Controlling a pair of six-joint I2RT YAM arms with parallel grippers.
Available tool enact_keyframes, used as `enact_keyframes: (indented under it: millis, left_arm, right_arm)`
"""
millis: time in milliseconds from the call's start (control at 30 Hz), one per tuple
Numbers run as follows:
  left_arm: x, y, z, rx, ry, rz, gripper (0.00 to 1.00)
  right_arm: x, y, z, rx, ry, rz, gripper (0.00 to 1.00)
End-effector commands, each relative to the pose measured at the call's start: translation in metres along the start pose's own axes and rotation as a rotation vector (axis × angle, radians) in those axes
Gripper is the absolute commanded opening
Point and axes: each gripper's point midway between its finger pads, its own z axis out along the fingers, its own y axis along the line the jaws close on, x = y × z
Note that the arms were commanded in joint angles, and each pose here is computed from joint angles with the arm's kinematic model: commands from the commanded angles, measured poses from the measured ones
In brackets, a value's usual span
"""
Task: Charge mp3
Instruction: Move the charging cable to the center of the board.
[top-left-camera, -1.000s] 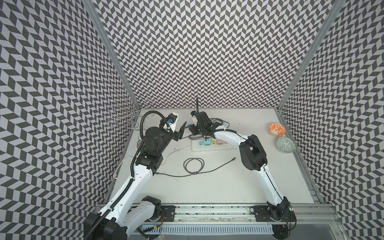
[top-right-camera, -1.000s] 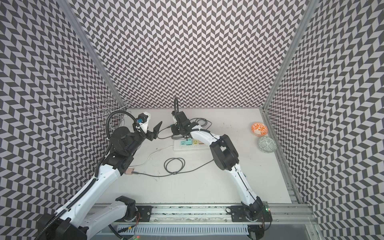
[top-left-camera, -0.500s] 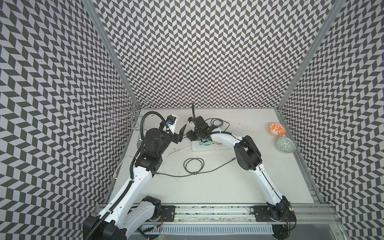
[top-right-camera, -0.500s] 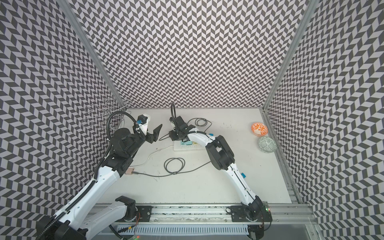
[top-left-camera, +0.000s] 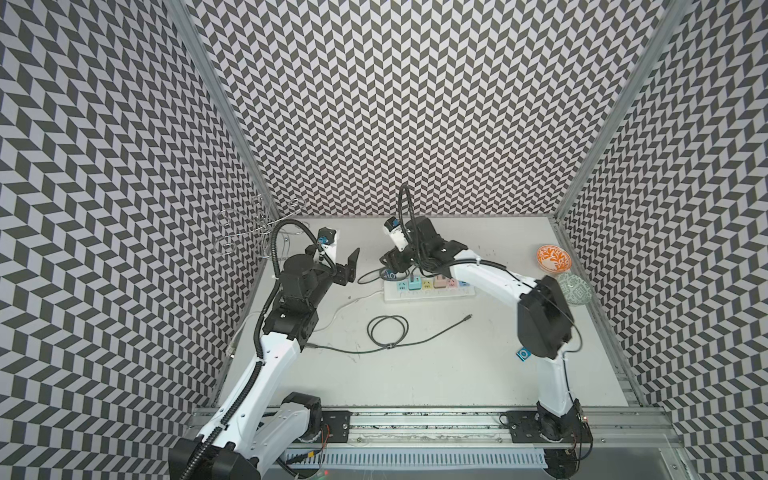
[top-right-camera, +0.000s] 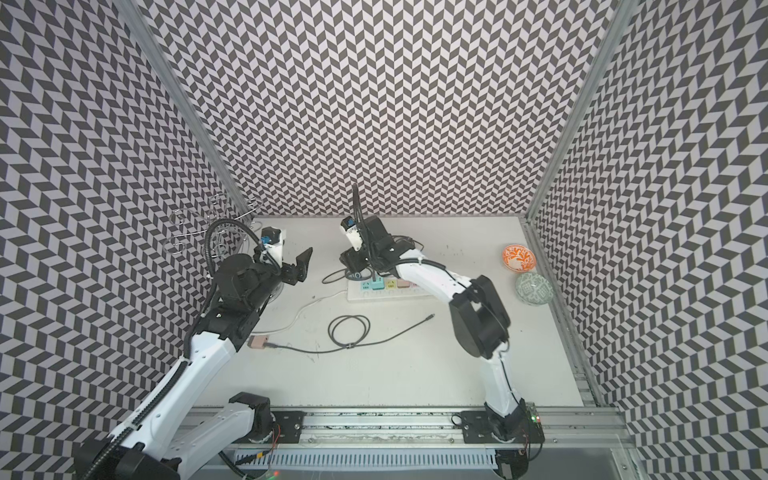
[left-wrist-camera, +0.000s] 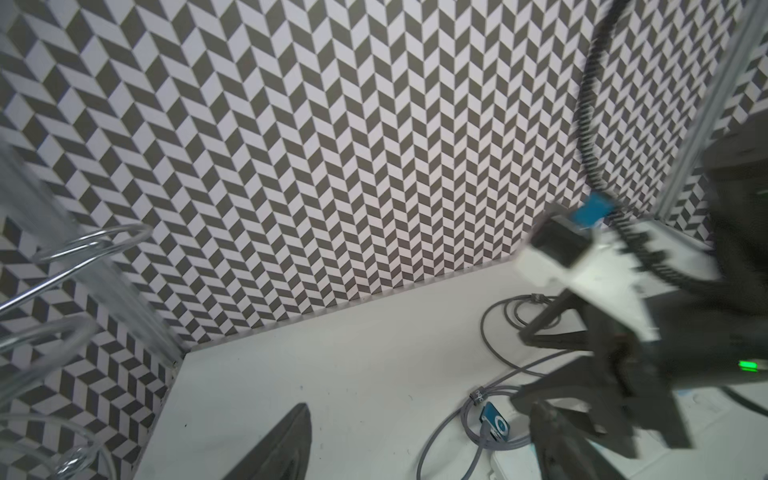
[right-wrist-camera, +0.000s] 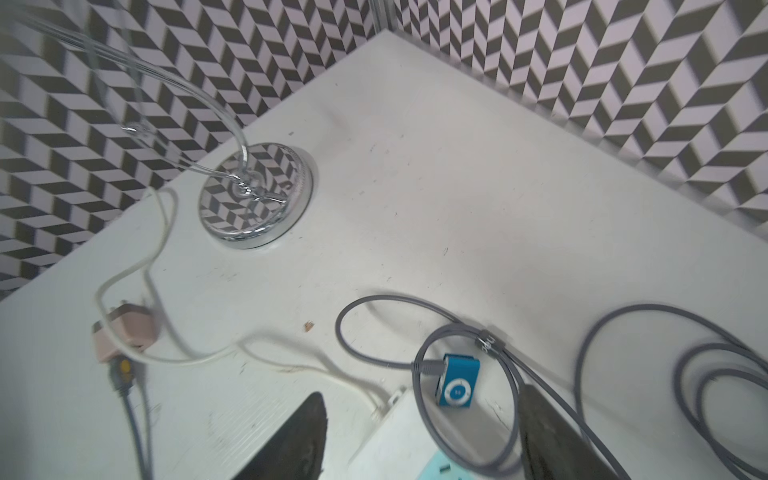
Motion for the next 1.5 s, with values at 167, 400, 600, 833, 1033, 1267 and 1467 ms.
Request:
enact_keyframes:
  millis: [167, 400, 600, 833, 1033, 1267, 1467]
  left_arm:
    - [-0.02, 0.023, -0.001, -0.044, -0.019, -0.137, 0.82]
    - [-0.012, 0.024, 0.006, -0.028, 0.022, -0.174, 0.82]
    - [-0.007, 0.02, 0.007, -0.005, 0.039, -0.191, 0.82]
    - [-0.009, 0.017, 0.003, 0.003, 0.036, -0.195, 0.81]
    - [-0.009, 0.017, 0.002, 0.005, 0.031, -0.204, 0.8]
    - [-0.006, 0.017, 0.004, 0.007, 0.031, -0.206, 0.8]
    - [-0.007, 0.018, 0.007, 0.002, 0.034, -0.198, 0.8]
  right_arm:
    - [0.093, 0.096, -0.07, -0.246, -0.015, -0.282, 0.68]
    - [0.196, 0.152, -0.059, -0.381, 0.129, -0.348, 0.6]
    - [0.213, 0.155, -0.029, -0.335, 0.165, -0.366, 0.59]
    - [0.219, 0.162, -0.016, -0.343, 0.163, -0.418, 0.59]
    - [0.211, 0.159, -0.011, -0.304, 0.172, -0.451, 0.58]
    - [0.192, 0.166, -0.018, -0.332, 0.08, -0.515, 0.59]
    - [0.218, 0.168, 0.007, -0.364, 0.179, -0.526, 0.53]
